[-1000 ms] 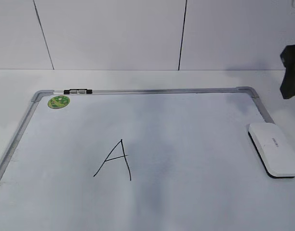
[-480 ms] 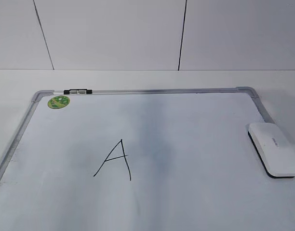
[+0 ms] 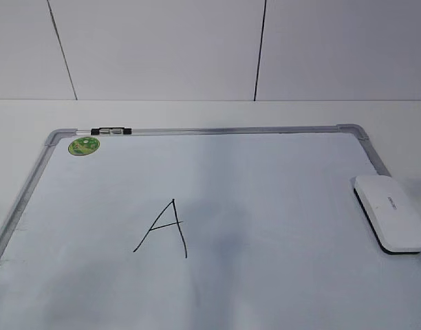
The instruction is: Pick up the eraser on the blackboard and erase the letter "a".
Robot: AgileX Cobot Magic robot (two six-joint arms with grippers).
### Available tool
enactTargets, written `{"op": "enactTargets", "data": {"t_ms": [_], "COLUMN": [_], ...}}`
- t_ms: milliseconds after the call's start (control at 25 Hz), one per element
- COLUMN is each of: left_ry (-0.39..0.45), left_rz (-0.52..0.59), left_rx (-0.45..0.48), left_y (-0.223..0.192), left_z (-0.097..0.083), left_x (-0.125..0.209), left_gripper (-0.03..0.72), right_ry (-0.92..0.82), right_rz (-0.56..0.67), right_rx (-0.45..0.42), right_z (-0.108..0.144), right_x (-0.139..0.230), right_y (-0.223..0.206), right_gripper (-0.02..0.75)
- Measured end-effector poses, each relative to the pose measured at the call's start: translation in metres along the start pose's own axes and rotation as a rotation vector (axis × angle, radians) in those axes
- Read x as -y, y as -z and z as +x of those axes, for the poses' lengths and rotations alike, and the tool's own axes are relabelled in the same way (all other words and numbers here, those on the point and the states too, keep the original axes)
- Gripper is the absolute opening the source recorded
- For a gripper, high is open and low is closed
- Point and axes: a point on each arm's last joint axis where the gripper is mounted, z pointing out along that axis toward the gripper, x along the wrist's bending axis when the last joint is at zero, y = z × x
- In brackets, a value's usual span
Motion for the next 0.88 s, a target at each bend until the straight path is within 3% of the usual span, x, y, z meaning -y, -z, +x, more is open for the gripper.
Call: {"op": "enactTargets", "data": {"t_ms": [240, 480, 880], "left_ry": [-0.039, -0.08, -0.082], "left_rz": [-0.12, -0.245, -0.29], "left_rx": [-0.039, -0.071, -0.073], "left_y": [0.012, 0.017, 0.01], "left_z": [0.003, 0.006, 0.007], "left_x": [0.012, 0.018, 0.016], "left_gripper": [0.371, 0.37, 0.37], "right_ry": [0.016, 0.025, 0.029], "right_rz": [-0.029, -0.122, -0.118], "right_rx": [0.031, 0.027, 0.029], "right_z": [-0.005, -0.005, -0.005], "right_x": [0.034, 0.038, 0.039], "right_y": [-0.013, -0.019, -0.021], "right_gripper": [0.585, 0.585, 0.585]}}
